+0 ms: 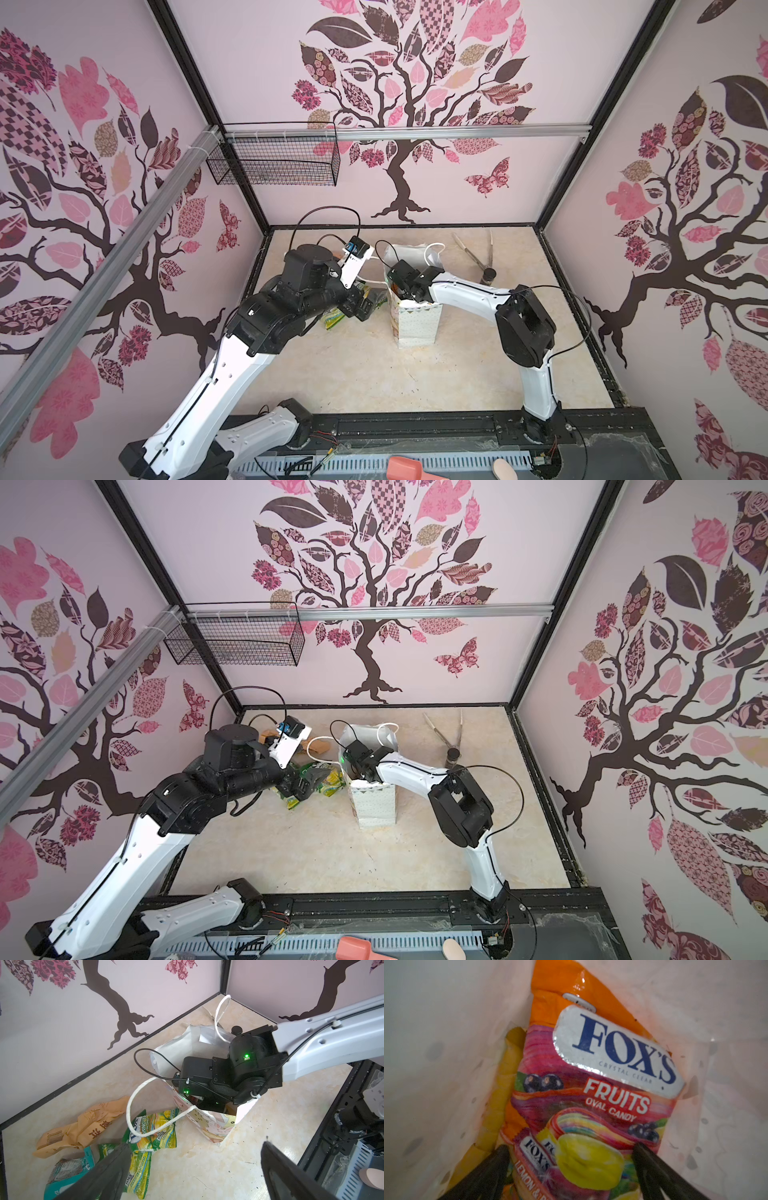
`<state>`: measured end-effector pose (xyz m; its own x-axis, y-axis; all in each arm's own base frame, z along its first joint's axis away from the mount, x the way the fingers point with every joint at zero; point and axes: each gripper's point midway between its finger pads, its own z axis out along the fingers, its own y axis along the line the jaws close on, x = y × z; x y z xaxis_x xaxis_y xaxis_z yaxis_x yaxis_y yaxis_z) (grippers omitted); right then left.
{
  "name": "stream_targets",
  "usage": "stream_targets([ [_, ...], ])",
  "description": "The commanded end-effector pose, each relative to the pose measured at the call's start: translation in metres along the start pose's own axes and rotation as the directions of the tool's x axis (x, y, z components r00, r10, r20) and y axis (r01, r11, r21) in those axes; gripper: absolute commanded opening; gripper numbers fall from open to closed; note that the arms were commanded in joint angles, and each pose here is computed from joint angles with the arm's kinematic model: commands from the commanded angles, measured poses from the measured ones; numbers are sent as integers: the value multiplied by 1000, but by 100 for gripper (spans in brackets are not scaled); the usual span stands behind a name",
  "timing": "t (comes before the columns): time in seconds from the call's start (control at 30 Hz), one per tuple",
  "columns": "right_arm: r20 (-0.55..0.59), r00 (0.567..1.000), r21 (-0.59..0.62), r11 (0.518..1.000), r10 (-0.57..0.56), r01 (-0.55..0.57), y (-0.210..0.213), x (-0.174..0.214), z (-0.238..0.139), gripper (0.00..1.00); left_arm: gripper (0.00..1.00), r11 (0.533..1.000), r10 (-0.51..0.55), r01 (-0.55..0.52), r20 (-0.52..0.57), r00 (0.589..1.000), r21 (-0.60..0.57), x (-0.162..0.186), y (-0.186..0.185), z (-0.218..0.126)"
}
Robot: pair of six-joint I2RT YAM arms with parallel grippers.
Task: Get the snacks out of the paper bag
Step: 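Lower right gripper into bag toward the orange FOX'S Fruits pack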
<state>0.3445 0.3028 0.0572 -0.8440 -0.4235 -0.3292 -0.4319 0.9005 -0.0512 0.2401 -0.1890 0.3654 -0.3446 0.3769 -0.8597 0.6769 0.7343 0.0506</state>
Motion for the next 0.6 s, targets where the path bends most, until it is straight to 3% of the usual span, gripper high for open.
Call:
stream_targets([
  [0.0,-95,995,10,1000,26,-25,-8,29,32,94,99,1000,14,-15,78,997,8,-22,-3,-13],
  [0.2,-111,993,-4,999,43,-44,-12,35,36,84,99,1000,17,-17,89,996,4,-24,-2,-13],
  [0.57,-92,994,-46,997,62,-66,-11,29,25,41,99,1000,13,-13,79,997,-4,-20,0,-11],
])
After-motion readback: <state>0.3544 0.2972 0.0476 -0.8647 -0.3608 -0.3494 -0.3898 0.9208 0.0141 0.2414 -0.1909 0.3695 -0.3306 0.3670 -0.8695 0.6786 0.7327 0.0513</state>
